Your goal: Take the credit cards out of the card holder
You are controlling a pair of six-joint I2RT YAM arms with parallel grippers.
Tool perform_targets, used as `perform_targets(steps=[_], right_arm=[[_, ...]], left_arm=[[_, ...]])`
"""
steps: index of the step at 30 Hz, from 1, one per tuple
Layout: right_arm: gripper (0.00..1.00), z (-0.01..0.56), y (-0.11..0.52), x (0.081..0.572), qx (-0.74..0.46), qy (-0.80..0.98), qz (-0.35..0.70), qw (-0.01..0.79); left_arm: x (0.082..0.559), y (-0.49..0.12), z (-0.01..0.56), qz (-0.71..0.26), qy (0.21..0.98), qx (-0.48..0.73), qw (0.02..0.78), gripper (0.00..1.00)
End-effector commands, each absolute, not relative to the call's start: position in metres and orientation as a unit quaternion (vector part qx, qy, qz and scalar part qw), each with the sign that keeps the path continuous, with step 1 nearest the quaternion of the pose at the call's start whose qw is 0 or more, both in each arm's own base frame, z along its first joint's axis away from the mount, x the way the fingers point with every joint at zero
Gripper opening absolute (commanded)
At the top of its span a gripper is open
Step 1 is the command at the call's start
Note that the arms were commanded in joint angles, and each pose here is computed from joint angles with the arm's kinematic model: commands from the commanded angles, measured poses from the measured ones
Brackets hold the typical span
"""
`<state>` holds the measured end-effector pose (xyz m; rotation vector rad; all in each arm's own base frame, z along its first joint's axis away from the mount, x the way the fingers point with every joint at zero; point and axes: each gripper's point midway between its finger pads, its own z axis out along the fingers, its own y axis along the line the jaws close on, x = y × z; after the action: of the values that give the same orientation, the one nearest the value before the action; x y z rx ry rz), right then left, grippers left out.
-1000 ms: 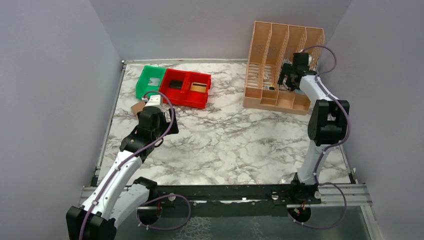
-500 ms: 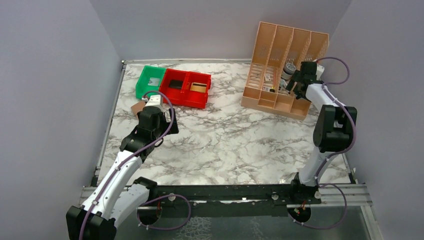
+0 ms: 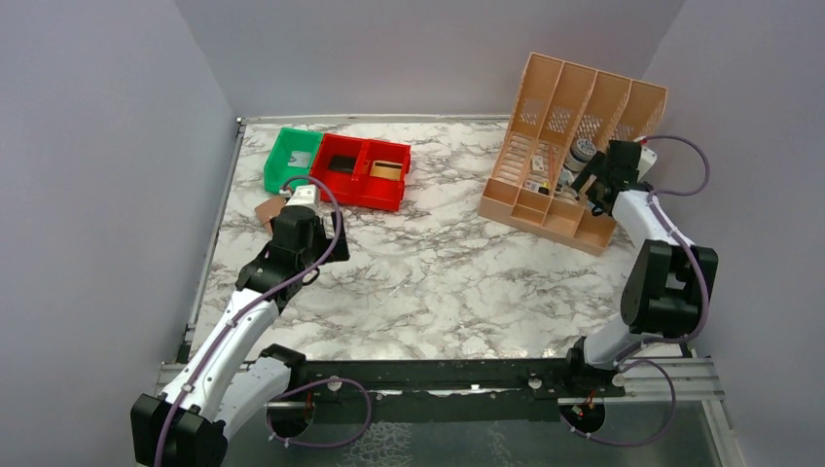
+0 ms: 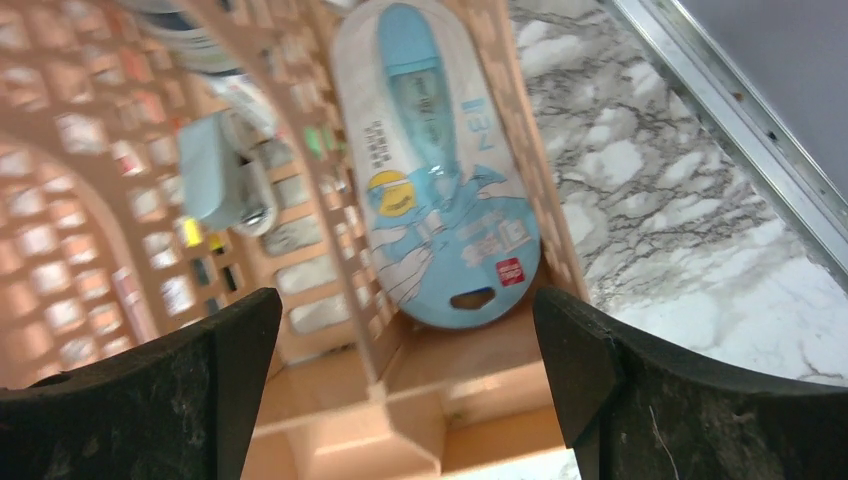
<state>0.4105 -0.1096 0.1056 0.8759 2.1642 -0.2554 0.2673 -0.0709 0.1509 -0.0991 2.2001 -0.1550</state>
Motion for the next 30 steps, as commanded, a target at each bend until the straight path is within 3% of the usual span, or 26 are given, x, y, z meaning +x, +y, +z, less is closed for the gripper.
perform_targets(steps=[1,6,11,21,30], right_arm=[[0.99,0.168,-0.071,0.428,0.246,0.846,0.015,0.474],[0.99,0.214,0.006,0.429,0.085,0.816,0.198,0.536],[0.94,0.222,0.073,0.416,-0.029,0.797,0.348,0.493],[0.93,0.171,0.143,0.408,-0.138,0.838,0.343,0.401],[0.93,0.133,0.163,0.399,-0.174,0.866,0.311,0.351]], left_arm=[[0.275,-0.077,0.165,-0.08,0.881,-0.039,0.465,0.99],[0.275,-0.076,0.166,-0.08,0.881,-0.039,0.465,0.99],[0.274,-0.076,0.168,-0.08,0.879,-0.041,0.469,0.99],[0.273,-0.07,0.174,-0.073,0.871,-0.051,0.483,0.99],[0.274,-0.068,0.173,-0.069,0.871,-0.054,0.483,0.99]])
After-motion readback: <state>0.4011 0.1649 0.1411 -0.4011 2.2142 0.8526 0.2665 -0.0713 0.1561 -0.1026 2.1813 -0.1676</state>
